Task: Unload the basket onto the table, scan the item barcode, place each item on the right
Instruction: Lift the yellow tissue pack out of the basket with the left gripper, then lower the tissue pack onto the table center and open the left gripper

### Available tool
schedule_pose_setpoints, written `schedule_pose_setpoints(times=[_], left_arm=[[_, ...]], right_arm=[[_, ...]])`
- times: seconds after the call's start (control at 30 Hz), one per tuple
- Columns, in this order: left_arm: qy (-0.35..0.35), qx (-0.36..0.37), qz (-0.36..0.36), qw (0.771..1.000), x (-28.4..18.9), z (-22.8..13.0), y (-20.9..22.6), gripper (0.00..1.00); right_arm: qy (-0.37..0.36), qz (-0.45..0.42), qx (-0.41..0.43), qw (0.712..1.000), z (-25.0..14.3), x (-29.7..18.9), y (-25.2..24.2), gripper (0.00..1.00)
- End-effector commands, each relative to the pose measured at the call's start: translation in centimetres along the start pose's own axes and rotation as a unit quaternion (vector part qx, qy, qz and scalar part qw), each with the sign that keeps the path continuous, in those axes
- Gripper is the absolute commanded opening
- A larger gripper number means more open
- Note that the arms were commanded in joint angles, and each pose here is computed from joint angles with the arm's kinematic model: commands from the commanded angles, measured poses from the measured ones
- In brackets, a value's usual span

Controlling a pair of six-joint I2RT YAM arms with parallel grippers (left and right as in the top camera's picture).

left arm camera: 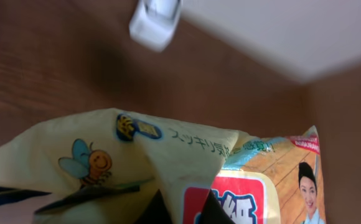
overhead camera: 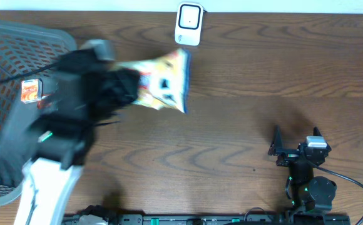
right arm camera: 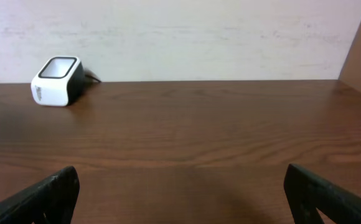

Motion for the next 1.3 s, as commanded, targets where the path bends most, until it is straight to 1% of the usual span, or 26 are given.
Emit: schedule_pose_setpoints(times=[0.0,0.03,0.07,0.13,0.17,0.2,0.27,0.33,0.4,0.5,0.7,0.9,1.13,1.27], left_arm=[[0.08,0.23,0.024,0.97,5.7,-2.6,-1.6,0.08],[0.103,0.271,0.017,0.957,7.0,-3.4,-1.9,0.08],[0.131,0.317,0.009,0.939,8.6,-4.4,-2.1,0.07],[0.18,0.377,-0.001,0.909,11.3,-6.1,-1.8,0.07],[0.2,0.393,-0.003,0.898,12.4,-6.8,-1.4,0.08],[0.221,0.406,0.0,0.887,13.7,-7.5,-0.9,0.08],[0.255,0.413,0.025,0.874,15.8,-8.5,0.6,0.08],[0.283,0.413,0.055,0.864,17.4,-9.4,2.0,0.07],[0.307,0.41,0.07,0.856,18.7,-10.2,3.3,0.07],[0.331,0.408,0.07,0.848,19.8,-11.1,4.5,0.07],[0.351,0.399,0.069,0.844,20.8,-12.0,5.3,0.08],[0.355,0.388,0.034,0.85,21.0,-12.8,4.9,0.08],[0.356,0.388,0.035,0.85,21.3,-13.6,5.4,0.08],[0.36,0.386,0.035,0.849,21.5,-14.7,6.1,0.08]], right_arm=[[0.0,0.002,0.006,1.0,-0.1,0.0,0.1,0.99],[0.0,0.002,0.006,1.0,0.0,0.0,0.1,0.99],[0.0,0.002,0.006,1.0,0.0,0.0,0.1,0.99],[0.0,0.002,0.006,1.0,0.0,0.0,0.1,0.99],[0.0,0.002,0.006,1.0,0.0,0.0,0.1,0.99],[0.0,0.002,0.006,1.0,0.0,0.0,0.1,0.99],[0.0,0.002,0.006,1.0,0.0,0.0,0.1,0.99],[0.0,0.002,0.007,1.0,0.0,0.0,0.1,0.99],[0.0,0.002,0.006,1.0,0.0,0.0,0.1,0.99],[0.0,0.002,0.006,1.0,0.0,0.0,0.1,0.99],[0.0,0.002,0.007,1.0,-0.1,0.0,0.1,0.99],[0.0,0.002,0.006,1.0,0.0,0.0,0.1,0.99],[0.0,0.002,0.006,1.0,0.0,0.0,0.1,0.99],[0.0,0.002,0.006,1.0,0.0,0.0,0.1,0.99]])
Point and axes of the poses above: each gripper's point midway between its finger pads, its own x axis out along the fingers, its own y axis along the line the jaws close on, z = x × y, the point moved 7 cm from there along -x, back along the fingers, and after that the axes turned 15 degrees about x, right-handed, at the moved point
